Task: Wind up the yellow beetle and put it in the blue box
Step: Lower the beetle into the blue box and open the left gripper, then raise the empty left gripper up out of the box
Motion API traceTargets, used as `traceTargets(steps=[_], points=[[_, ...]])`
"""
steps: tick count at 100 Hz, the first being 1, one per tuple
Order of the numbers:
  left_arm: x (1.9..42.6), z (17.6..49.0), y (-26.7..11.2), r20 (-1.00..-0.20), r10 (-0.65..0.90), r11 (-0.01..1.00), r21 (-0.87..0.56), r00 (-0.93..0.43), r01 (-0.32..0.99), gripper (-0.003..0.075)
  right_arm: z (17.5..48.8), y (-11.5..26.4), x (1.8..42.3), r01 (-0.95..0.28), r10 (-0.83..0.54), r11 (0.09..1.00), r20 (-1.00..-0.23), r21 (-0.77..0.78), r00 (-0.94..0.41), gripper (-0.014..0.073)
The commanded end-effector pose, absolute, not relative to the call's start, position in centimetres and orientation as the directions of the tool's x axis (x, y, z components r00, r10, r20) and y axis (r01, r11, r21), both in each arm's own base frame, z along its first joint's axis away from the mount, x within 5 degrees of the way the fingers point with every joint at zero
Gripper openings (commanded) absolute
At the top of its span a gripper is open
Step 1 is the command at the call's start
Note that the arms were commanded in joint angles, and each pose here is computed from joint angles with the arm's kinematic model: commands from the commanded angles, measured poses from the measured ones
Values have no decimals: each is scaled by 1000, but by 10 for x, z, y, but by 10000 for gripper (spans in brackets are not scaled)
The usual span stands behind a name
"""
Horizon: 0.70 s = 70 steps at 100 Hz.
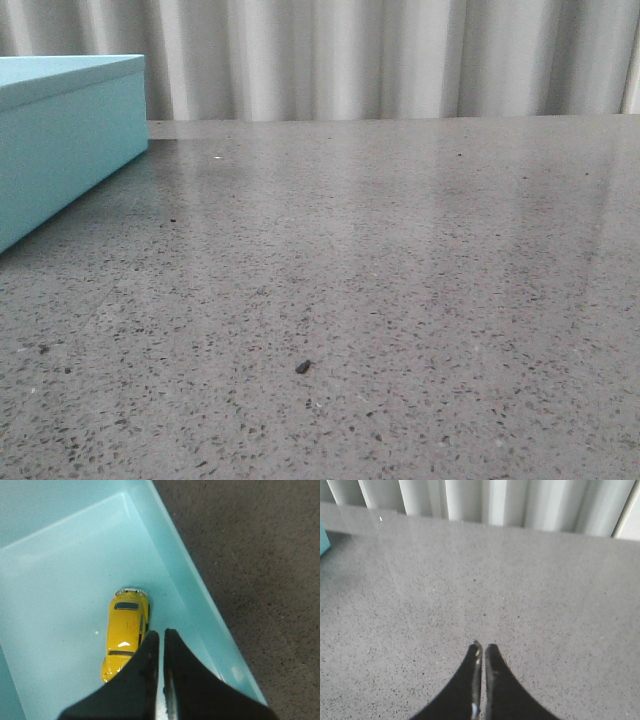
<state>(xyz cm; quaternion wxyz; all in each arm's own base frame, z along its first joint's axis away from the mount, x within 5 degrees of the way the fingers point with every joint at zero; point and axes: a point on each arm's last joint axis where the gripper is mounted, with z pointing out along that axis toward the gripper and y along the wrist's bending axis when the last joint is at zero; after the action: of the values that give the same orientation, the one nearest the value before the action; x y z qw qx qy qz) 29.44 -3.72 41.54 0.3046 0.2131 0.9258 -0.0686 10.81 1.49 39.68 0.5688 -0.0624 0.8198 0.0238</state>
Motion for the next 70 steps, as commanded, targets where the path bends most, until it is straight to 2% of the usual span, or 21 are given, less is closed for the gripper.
traceTargets(steps=[1,18,32,53,70], points=[[269,450,-39,-742,299,904,17,-600,428,-21,404,13,100,-135,-87,989,-977,-62,-193,-61],[232,463,-37,-834,257,917,50,-489,397,-21,383,10,85,-135,-93,988,-980,-70,-173,-61],[200,457,-33,-881,243,925,84,-407,371,-21,371,9,78,-136,-92,988,-982,-70,-166,-61],[143,437,-25,-958,185,952,119,-220,282,-21,355,8,69,-141,-88,987,-988,-70,-125,-61],[101,410,-21,-980,160,963,130,-115,237,-21,340,7,63,-145,-85,987,-993,-72,-87,-61]])
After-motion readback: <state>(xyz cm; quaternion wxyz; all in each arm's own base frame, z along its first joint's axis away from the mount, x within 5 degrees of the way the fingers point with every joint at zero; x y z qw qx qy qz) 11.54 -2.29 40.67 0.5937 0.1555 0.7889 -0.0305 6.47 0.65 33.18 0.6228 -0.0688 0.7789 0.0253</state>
